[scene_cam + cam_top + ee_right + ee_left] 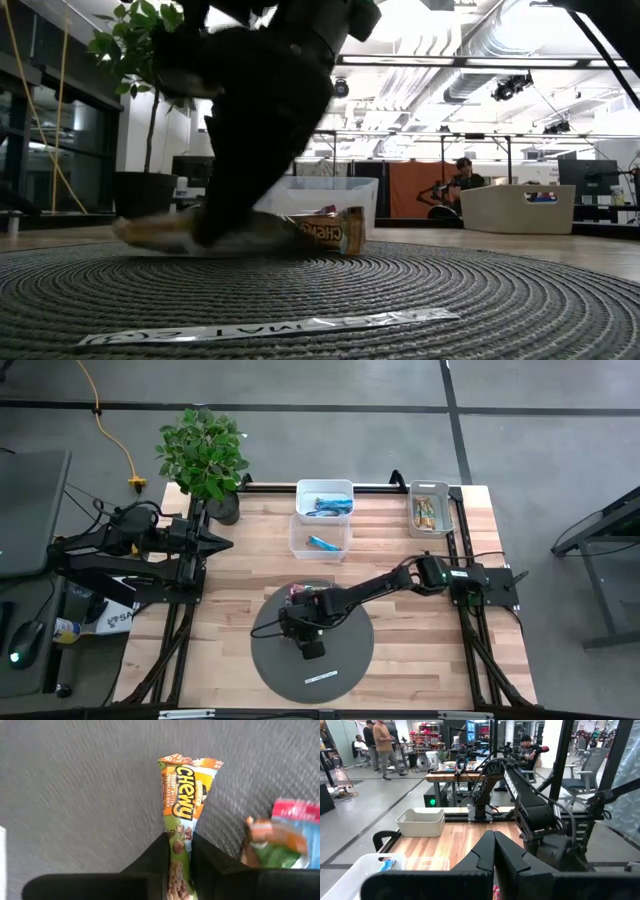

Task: Pick and place Granola Bars by type
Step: Put the yellow granola bar into the gray bin

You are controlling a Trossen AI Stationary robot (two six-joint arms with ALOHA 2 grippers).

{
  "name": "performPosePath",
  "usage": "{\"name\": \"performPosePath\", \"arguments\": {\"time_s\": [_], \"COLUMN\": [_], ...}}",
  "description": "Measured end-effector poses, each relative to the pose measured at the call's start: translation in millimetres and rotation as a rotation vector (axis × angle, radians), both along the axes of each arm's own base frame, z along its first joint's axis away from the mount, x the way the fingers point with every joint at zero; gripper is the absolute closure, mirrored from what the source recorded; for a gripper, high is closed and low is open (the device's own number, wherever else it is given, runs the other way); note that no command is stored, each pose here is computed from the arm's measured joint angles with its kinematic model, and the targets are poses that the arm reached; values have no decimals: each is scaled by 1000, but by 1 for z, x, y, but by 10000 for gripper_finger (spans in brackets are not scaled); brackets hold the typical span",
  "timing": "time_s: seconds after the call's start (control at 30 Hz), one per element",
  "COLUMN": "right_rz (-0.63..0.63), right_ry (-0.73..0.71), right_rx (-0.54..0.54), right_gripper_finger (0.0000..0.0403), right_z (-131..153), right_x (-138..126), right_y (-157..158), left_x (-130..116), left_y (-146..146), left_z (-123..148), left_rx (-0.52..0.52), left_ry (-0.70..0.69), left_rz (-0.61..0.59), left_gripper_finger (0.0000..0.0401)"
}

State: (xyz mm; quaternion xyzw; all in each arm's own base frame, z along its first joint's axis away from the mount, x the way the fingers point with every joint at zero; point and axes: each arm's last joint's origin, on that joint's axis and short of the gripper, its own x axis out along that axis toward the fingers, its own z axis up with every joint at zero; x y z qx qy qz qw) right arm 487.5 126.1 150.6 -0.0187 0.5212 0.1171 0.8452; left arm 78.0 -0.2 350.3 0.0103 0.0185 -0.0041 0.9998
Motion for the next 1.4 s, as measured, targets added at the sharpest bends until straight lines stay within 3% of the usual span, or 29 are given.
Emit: {"name": "performPosePath", "arguments": {"time_s": [0.23,0.5,0.7,0.8,1.03,1.4], "right_rz": [12,53,70,67,6,-321], "right_ry": [-106,-284,-467,-530,-691,-712], "right_rx": [79,212,344,354,245,-168], "right_gripper_finger": [356,360,358,356,363,363], "right_z": [35,112,168,194,254,320], "right_x": [14,27,15,3,-32,-114], "right_y": [-2,-5,-4,-5,-8,-42], "left_x": [0,0,0,0,0,0], "left_y": [0,0,0,0,0,0], "left_z": [0,0,0,0,0,0], "left_rx": [0,0,0,0,0,0], "left_ry": [-1,0,-1,-1,0,0], "left_rz": [0,0,0,0,0,0], "left_gripper_finger": [400,400,400,400,400,400]}}
